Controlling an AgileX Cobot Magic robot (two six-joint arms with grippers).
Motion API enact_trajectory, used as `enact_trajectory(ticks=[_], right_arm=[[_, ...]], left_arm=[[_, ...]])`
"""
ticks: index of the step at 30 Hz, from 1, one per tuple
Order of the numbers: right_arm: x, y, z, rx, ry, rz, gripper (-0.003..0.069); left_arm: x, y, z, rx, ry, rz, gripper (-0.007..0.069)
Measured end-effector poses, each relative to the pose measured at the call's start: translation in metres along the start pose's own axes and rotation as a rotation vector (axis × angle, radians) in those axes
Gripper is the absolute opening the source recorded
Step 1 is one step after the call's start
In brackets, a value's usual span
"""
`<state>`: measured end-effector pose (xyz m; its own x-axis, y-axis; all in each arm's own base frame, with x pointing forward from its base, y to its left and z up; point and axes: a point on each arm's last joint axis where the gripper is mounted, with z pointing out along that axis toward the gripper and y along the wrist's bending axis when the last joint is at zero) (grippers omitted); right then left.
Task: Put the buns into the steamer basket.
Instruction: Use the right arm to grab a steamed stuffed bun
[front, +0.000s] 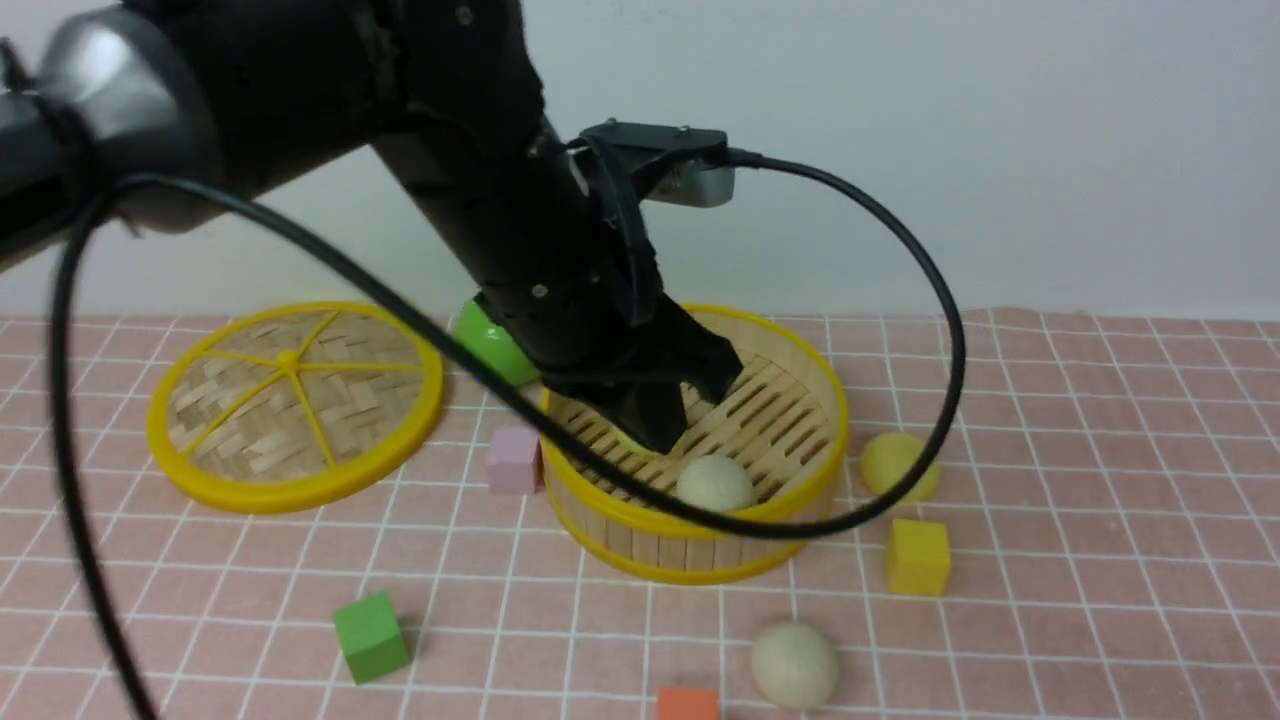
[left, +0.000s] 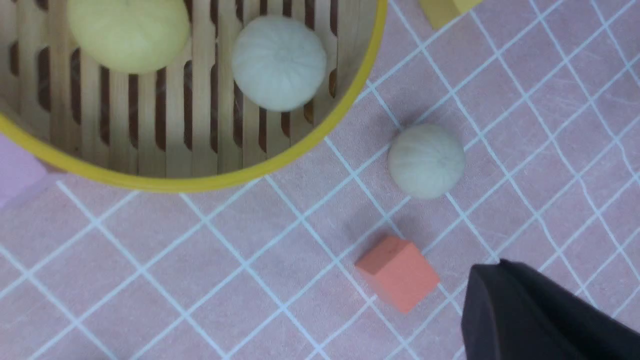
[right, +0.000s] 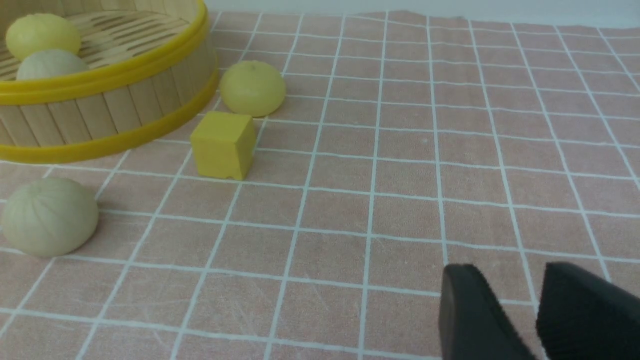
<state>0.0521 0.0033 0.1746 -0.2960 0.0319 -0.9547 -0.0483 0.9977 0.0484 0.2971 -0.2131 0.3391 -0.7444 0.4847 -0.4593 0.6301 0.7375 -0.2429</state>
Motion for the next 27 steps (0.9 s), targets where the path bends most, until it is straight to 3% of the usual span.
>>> enact_trajectory(ticks=[6, 14, 22, 27], right_arm=[[0.0, 0.0, 0.0, 0.0, 0.0, 0.0, 0.024], [0.0, 0.0, 0.0, 0.0, 0.0, 0.0, 0.024], [0.0, 0.0, 0.0, 0.0, 0.0, 0.0, 0.024], [0.0, 0.0, 0.0, 0.0, 0.0, 0.0, 0.024]], left_arm=[[0.046, -0.012, -0.057, -0.064, -0.181, 0.037, -0.0014], [0.173, -0.028, -0.12, -0.117, -0.589, 0.073, -0.0014], [0.289, -0.02, -0.108, -0.14, -1.057, 0.078, -0.0014], [0.324, -0.011, -0.078, -0.08, -1.137, -0.008, -0.0014]])
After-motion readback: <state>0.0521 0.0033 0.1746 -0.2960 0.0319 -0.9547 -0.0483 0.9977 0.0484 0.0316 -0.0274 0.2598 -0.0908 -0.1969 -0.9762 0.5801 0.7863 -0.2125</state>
